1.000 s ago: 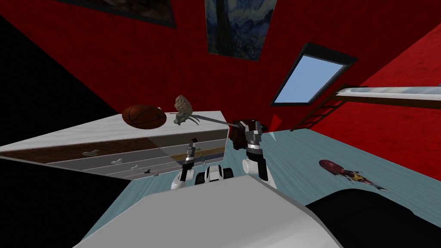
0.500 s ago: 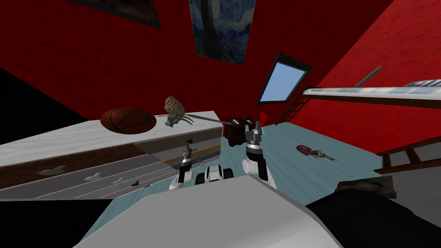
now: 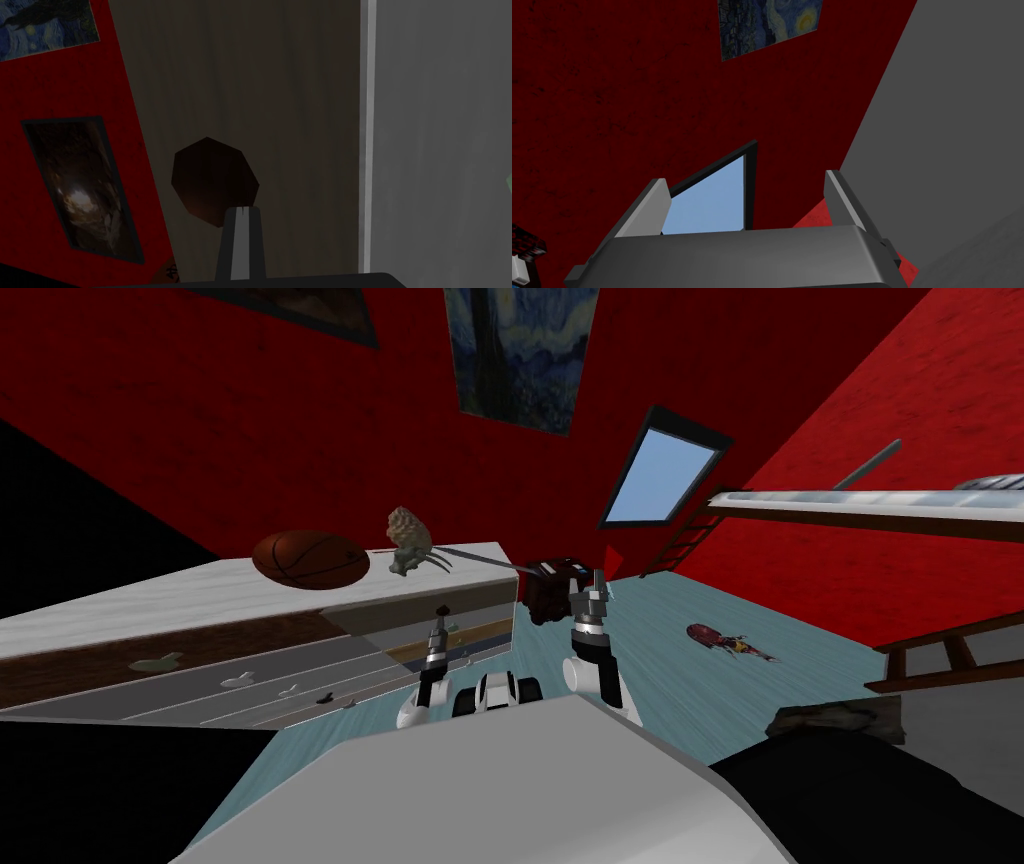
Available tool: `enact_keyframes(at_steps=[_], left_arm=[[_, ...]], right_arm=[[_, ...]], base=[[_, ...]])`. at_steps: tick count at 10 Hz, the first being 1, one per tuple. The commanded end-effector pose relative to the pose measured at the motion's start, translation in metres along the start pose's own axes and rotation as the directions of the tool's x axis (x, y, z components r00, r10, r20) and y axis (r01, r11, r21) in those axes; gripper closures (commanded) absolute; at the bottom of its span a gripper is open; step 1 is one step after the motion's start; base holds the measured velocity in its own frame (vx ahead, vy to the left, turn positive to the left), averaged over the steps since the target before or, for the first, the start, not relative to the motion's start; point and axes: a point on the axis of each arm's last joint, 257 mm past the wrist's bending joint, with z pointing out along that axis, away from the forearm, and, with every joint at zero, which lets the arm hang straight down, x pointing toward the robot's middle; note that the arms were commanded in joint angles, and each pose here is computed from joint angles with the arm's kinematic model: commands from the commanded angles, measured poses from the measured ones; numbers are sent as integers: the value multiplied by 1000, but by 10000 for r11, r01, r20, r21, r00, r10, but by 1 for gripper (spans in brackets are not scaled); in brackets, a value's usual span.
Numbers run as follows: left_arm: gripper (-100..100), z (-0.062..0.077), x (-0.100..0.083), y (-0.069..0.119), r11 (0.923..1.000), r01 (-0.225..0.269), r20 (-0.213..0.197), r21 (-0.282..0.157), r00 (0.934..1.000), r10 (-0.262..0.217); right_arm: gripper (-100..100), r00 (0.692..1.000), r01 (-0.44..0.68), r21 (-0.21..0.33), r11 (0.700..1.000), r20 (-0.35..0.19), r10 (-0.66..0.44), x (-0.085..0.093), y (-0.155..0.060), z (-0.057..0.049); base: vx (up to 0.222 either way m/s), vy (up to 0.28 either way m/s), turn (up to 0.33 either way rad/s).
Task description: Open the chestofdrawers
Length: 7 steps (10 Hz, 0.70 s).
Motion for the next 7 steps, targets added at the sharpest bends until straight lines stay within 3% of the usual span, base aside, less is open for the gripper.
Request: enact_keyframes(at_steps=[1,6,7], left_arm=[[100,8,7,1,10000,46,-124,-13,9999,-46],[100,29,28,2,9999,120,-524,-59,9986,-123],[100,27,25,1,9999,127,-472,-53,9988,-130]], right_arm=[[0,10000,0,0,10000,0,0,0,0,0],[0,10000,1,0,10000,0,-1,0,0,0],[0,10000,0,0,10000,0,0,0,0,0]], base=[[-76,-7,20],[-86,-10,101],[-49,-12,16]])
